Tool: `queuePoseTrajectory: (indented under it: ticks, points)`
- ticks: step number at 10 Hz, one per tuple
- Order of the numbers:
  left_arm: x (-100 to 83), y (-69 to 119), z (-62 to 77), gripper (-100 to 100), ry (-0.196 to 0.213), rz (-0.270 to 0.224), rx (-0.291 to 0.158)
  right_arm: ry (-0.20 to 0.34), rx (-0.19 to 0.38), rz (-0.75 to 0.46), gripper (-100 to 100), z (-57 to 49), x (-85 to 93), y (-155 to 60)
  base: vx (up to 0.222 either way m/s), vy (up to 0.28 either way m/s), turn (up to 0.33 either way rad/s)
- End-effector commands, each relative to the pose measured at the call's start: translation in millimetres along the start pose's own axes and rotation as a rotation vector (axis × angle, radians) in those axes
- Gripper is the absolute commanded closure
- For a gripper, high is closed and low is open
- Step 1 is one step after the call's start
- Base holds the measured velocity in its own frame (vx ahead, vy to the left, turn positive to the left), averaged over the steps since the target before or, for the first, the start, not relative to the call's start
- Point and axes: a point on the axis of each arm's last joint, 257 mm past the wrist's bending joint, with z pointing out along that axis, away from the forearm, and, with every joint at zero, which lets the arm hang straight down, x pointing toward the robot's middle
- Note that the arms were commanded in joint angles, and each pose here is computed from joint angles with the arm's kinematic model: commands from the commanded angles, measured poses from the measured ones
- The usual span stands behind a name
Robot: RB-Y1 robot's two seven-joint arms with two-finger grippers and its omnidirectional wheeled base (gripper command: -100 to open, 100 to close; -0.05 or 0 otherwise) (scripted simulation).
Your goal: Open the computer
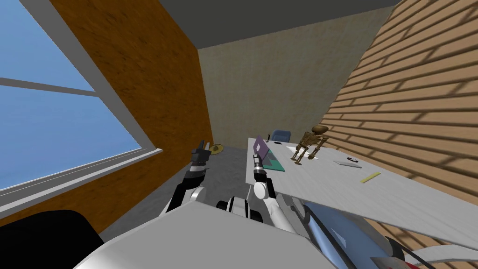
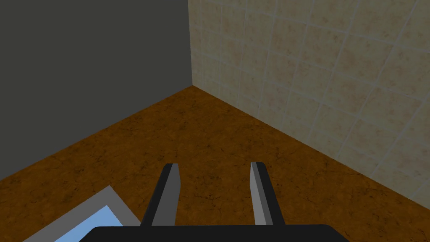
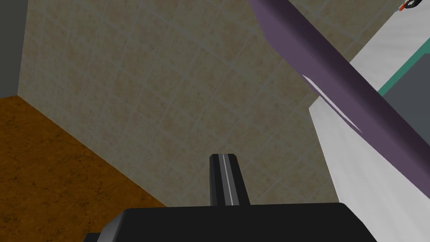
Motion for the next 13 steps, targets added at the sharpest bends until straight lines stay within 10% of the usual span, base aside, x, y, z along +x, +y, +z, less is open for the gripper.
queuePoseTrajectory:
  ticks: [1, 5, 6, 13]
  points:
    - [0.0, 0.0, 0.0, 0, 0.0, 0.0, 0.0, -0.079, 0.047, 0.002, 100, 2.4, -34.0, -17.7, 0.021, 0.014, -0.284]
    - [0.0, 0.0, 0.0, 0, 0.0, 0.0, 0.0, -0.146, 0.083, -0.005, 100, -0.8, -62.5, -27.5, 0.014, 0.016, -0.249]
    - [0.0, 0.0, 0.0, 0, 0.0, 0.0, 0.0, -0.141, 0.078, 0.015, -100, -2.2, -61.2, -23.6, -0.004, -0.023, 0.101]
    - [0.0, 0.0, 0.0, 0, 0.0, 0.0, 0.0, -0.105, 0.052, 0.09, -100, -7.1, -48.5, -0.8, -0.004, -0.057, 0.072]
